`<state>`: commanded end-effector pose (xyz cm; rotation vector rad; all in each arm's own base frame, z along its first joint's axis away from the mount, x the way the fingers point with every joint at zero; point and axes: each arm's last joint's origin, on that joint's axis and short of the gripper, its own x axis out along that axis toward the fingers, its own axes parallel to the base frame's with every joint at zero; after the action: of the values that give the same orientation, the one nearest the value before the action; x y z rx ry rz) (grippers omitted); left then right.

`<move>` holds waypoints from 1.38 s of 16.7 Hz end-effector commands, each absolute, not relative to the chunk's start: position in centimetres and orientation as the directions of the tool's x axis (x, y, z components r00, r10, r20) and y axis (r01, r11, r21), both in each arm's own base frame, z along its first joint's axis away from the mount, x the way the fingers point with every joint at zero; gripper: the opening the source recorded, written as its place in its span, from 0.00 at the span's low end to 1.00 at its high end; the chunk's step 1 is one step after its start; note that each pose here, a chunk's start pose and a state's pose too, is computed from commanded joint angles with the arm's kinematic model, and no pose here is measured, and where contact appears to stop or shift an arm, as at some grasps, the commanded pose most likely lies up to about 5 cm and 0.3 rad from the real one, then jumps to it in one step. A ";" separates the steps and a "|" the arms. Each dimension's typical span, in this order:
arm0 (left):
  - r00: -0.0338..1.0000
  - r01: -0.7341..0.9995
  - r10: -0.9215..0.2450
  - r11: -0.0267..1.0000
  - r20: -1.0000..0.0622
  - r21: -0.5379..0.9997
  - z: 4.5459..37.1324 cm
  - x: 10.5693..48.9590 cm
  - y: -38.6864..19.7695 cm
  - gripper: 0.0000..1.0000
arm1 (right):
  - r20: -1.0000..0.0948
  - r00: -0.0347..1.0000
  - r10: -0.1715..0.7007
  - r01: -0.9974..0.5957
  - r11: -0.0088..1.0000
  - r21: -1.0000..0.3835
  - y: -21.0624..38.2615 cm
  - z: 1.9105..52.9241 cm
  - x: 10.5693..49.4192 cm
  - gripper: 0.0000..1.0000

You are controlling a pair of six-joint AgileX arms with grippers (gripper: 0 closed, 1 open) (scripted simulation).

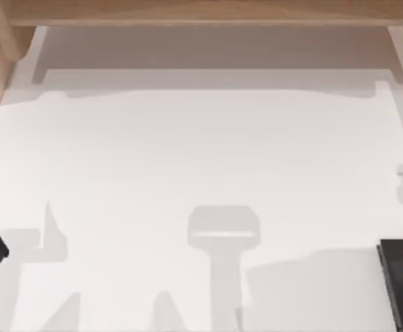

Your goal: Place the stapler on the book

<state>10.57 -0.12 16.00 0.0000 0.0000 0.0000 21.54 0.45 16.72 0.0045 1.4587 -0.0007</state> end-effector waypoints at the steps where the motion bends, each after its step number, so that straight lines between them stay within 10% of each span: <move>1: 1.000 0.000 0.000 1.000 0.000 0.000 16.0 10.6 -0.1 1.00 | -0.994 0.112 0.002 0.003 1.000 0.003 0.5 16.4 21.5 0.00; 5: 1.000 0.000 0.000 1.000 0.000 0.000 16.0 10.6 -0.1 1.00 | -0.994 0.112 0.002 0.002 1.000 0.003 0.5 16.3 21.5 0.00; 18: 1.000 0.000 0.000 1.000 0.000 0.000 16.0 10.6 -0.1 1.00 | -0.994 0.112 0.002 0.002 1.000 0.003 0.5 16.3 21.5 0.98; 23: 1.000 0.000 0.000 1.000 0.000 0.000 16.0 10.6 -0.1 1.00 | -0.994 0.112 0.002 0.002 1.000 0.003 0.5 16.3 21.5 1.00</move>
<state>10.57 -0.12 16.00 0.0000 0.0000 0.0000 21.54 0.46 16.30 0.0039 1.4585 -0.0002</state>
